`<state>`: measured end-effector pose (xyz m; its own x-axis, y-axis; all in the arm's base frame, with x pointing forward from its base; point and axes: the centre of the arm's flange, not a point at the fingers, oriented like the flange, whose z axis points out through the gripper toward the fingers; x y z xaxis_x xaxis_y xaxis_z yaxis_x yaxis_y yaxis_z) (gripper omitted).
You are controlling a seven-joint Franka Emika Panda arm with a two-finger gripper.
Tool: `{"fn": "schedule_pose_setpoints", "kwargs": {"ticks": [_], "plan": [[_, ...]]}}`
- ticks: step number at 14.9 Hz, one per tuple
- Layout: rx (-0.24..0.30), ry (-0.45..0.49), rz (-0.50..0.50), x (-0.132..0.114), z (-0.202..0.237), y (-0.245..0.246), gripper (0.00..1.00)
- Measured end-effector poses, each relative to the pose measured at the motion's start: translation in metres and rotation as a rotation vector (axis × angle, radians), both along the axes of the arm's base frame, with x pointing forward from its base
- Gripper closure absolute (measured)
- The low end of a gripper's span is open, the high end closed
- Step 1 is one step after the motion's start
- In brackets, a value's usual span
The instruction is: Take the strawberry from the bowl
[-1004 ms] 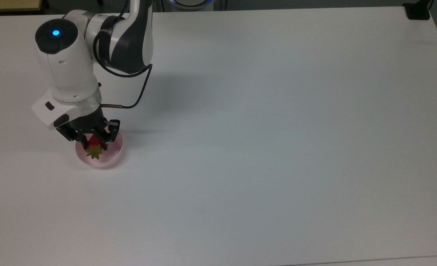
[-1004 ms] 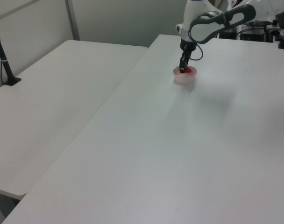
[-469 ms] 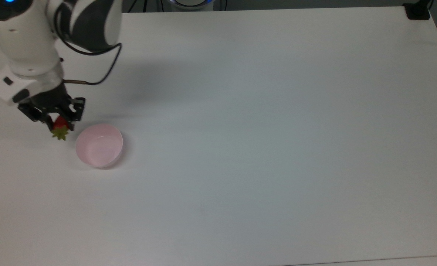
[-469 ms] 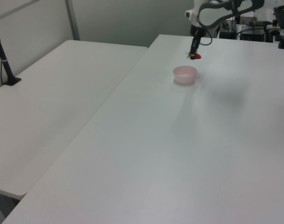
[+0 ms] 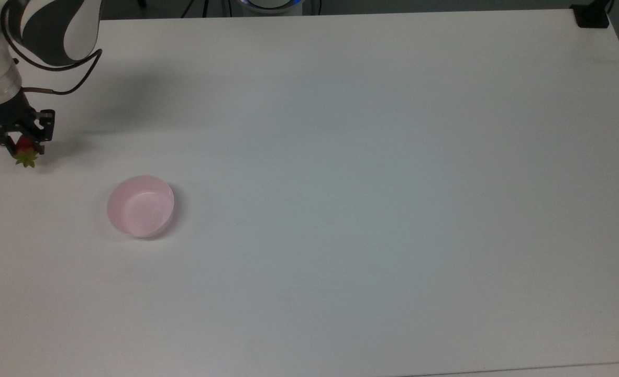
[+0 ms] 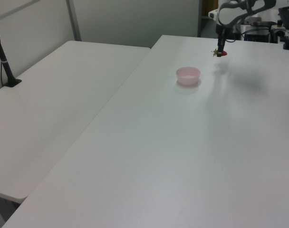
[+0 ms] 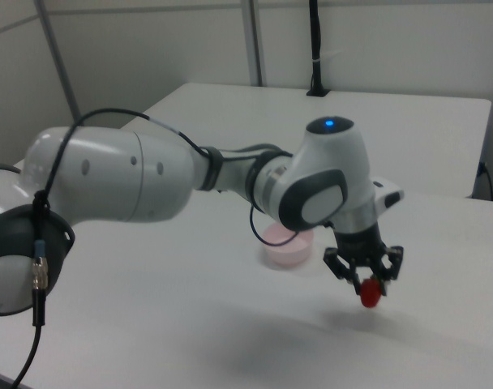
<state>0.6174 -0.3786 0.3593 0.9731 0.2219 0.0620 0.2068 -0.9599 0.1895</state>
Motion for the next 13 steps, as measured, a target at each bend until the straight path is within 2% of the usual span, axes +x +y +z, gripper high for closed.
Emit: {"fn": "schedule_pose_setpoints", "kwargs": {"ticks": [5,6,8,9,10,12,13], "plan": [[-0.013,-0.007,0.008,-0.001,-0.034,-0.008,0.55],[-0.012,-0.005,0.01,0.0,-0.035,-0.007,0.48],[-0.01,-0.003,0.012,0.0,-0.037,-0.005,0.45],[-0.01,-0.002,0.012,0.0,-0.037,-0.005,0.37],[-0.01,-0.004,0.015,0.002,-0.036,-0.004,0.23],[-0.015,-0.024,0.017,0.009,-0.026,0.004,0.03],[-0.017,-0.044,0.01,0.016,-0.016,0.015,0.0]]}}
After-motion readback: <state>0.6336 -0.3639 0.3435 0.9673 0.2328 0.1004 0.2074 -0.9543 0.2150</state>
